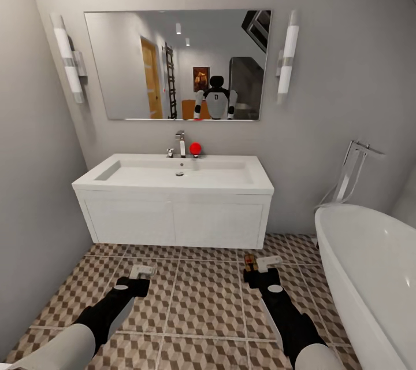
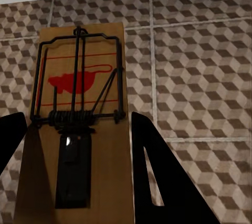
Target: Take the four mousetraps from the cabinet in the bathroom and place them on the bathroom floor. Make sure all four end up on the same floor surface, and ensure that at least two of them are either under or directly next to the same bathroom sink.
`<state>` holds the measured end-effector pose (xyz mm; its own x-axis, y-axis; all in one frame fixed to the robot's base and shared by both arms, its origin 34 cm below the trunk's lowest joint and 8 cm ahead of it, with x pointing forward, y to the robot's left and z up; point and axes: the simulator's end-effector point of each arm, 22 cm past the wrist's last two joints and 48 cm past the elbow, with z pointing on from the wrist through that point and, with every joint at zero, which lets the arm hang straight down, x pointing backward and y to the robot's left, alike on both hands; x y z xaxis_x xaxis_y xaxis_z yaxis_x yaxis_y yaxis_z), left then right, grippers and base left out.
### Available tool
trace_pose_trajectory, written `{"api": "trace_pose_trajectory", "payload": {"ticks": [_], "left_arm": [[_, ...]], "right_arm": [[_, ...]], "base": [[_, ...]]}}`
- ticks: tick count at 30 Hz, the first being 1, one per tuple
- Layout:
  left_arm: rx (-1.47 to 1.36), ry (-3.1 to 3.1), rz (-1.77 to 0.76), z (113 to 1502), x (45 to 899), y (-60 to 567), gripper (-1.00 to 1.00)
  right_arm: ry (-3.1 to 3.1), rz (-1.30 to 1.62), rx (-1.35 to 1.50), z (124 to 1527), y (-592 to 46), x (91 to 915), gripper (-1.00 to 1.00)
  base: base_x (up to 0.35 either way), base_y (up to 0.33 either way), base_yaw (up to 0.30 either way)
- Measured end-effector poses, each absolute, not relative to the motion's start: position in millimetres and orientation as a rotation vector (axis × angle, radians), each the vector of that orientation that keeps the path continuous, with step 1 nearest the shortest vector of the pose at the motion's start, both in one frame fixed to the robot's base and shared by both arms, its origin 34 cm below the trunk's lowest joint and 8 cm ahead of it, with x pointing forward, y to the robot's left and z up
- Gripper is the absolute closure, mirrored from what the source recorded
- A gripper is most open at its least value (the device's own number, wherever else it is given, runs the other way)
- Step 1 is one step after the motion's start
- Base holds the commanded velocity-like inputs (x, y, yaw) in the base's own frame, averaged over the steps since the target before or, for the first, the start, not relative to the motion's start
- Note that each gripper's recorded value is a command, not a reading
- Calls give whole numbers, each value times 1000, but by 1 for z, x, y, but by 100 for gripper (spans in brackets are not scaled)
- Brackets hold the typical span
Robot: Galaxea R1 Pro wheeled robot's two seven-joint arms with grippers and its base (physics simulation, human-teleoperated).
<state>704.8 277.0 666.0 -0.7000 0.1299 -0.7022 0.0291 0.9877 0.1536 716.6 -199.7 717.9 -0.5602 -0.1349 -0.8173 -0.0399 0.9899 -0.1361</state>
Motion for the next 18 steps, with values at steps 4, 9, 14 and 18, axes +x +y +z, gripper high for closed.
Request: {"api": "trace_pose_trajectory", "payload": {"ticks": [4,9,14,18], "left_arm": [[111,2347,165,666,705,276,100],[112,2348,163,666,705,274,100],[114,2348,162,661,705,273,100],[115,2351,158,652,704,271,100]], "right_arm": [[2160,-124,-121,720,-199,718,100],[2120,-124,-114,737,-199,726,100],[2109,-123,-113,736,-199,729,100],[2110,-122,-112,728,-199,728,100]], "base": [[0,0,0],[0,0,0],[0,0,0],[0,0,0]]}}
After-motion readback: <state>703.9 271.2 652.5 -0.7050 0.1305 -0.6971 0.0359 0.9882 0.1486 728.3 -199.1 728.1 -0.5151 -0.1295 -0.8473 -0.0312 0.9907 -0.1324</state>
